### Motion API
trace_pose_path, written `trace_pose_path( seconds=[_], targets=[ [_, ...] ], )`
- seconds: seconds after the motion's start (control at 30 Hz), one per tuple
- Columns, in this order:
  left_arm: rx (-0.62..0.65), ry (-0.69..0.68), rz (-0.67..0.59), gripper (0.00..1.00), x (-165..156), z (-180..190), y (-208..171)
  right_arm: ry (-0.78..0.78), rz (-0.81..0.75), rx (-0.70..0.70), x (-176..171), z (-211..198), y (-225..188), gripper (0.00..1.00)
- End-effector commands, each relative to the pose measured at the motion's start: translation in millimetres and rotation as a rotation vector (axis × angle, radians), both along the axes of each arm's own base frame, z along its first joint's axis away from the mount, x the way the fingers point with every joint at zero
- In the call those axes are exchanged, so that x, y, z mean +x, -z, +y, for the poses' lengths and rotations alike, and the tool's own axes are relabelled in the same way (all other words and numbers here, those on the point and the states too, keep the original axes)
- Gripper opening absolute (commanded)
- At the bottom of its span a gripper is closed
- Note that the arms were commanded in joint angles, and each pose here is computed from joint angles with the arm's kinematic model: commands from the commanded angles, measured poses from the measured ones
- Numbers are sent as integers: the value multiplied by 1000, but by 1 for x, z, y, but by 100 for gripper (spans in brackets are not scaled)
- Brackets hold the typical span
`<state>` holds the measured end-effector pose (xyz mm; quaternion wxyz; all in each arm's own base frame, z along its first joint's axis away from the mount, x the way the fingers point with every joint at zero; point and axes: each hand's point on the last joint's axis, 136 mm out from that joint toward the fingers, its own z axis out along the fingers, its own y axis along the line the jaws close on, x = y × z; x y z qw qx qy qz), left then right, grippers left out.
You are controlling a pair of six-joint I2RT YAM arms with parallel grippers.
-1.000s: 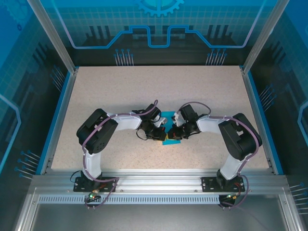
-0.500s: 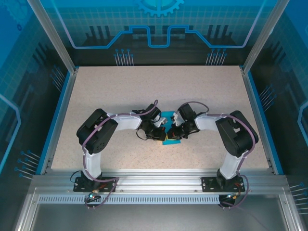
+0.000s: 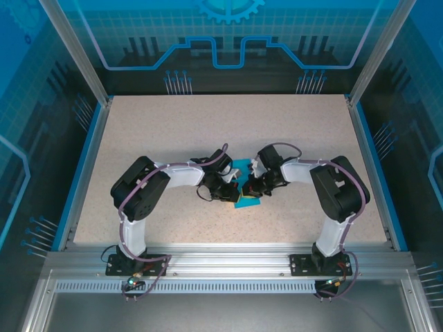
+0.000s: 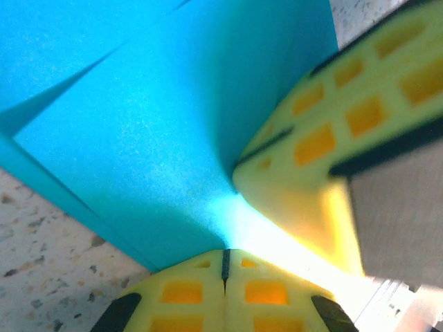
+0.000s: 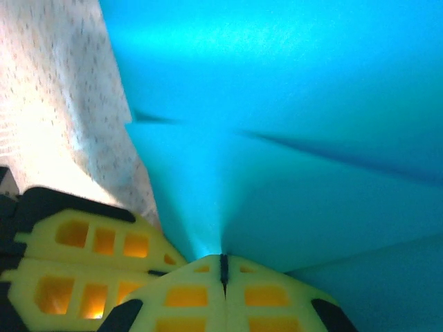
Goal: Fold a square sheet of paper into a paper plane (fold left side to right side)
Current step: Fold the triangle a second time at the center of the table, then turn over the paper at the center of the table.
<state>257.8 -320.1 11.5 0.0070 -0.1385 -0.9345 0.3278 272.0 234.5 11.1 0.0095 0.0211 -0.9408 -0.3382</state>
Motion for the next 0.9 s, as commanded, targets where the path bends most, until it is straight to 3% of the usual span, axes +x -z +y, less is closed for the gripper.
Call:
trace_pose_path(
  seconds=[0.0,0.3,0.53,0.67,0.87],
  targets=[
    [184,16,82,1,-27,30,44,54,-21,-94,19,-30,11,0],
    [154,13,68,3,-23,24,35,73,-48,-100,29,-48,7,0],
    [17,12,-33,16,-1,2,-21,117,-162,-68,37,-57,-24,1],
    [-20,-26,-101,24,16,7,-49,170,-204,-48,34,-72,-30,12],
    [-11,-58,-127,34,36,19,-49,212,-218,49,29,-75,-33,29]
  ],
)
